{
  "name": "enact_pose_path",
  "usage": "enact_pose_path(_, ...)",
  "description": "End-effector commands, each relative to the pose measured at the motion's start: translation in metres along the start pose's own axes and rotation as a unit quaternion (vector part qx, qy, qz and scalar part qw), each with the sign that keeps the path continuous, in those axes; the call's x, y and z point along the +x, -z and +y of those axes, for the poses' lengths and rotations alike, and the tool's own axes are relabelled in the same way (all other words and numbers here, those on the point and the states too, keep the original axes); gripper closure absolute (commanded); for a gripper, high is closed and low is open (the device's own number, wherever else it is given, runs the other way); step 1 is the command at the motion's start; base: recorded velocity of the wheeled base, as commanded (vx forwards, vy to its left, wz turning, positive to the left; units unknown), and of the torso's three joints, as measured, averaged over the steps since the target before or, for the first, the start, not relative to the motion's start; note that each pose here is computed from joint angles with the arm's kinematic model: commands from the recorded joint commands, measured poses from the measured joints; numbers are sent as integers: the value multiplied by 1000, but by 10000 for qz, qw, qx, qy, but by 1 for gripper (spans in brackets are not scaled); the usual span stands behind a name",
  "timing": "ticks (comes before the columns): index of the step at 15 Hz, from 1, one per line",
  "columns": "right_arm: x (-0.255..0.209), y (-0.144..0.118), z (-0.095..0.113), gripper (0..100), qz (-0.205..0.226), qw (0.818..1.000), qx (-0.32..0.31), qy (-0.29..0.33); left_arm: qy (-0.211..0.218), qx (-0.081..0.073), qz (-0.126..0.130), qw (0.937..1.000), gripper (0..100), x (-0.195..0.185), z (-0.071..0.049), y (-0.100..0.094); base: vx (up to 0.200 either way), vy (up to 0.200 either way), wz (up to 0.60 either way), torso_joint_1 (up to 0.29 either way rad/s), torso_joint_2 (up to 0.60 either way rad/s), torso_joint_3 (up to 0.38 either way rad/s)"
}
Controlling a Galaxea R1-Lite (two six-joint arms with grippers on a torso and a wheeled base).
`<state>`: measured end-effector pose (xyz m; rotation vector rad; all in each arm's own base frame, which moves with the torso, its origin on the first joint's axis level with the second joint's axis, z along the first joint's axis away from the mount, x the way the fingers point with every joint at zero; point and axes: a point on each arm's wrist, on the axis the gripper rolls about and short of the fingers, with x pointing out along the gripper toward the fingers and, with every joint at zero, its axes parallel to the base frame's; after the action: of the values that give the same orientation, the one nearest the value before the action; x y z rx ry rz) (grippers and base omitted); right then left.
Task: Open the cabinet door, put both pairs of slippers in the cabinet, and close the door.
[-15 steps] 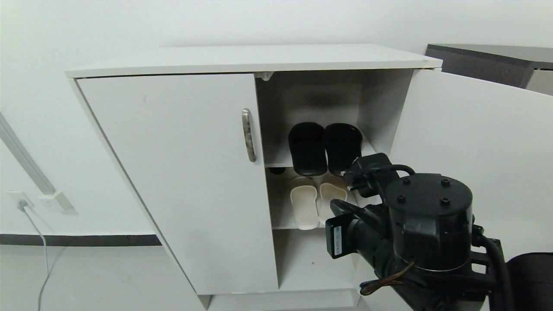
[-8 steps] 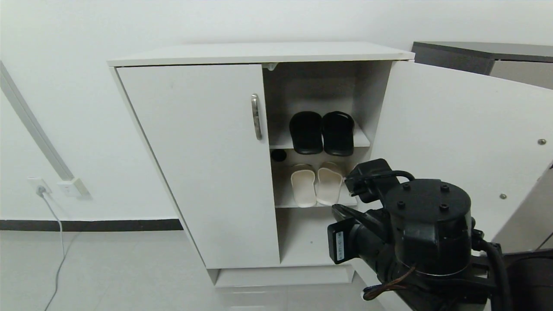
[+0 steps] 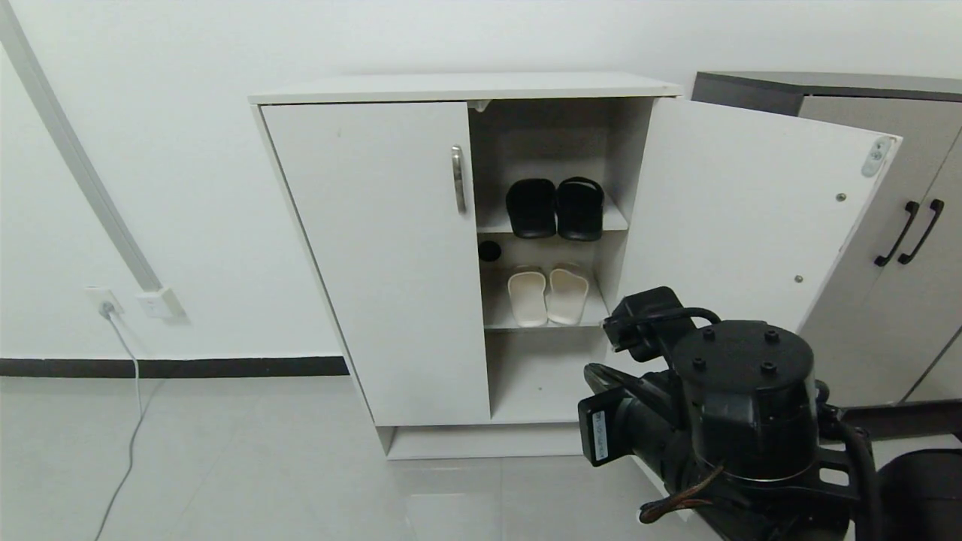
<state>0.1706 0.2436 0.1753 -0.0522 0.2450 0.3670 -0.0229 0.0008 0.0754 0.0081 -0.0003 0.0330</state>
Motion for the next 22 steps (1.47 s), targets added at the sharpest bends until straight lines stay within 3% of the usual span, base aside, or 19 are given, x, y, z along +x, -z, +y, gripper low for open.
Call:
enact_pose_path(1, 0, 1, -1, 100, 9, 10000, -4, 14, -4, -2, 10, 10000, 100, 0, 0, 0, 0, 0, 0, 0, 0, 0)
enact_pose_path(11, 2, 5, -3, 100, 40, 10000, -22, 64, -4, -2, 10, 10000, 100, 0, 0, 0, 0, 0, 0, 1, -8, -11)
enact_pose_path(22, 1, 5, -4, 100, 46, 10000, -27, 65, -4, -2, 10, 10000, 100, 0, 0, 0, 0, 0, 0, 56, -396, -342)
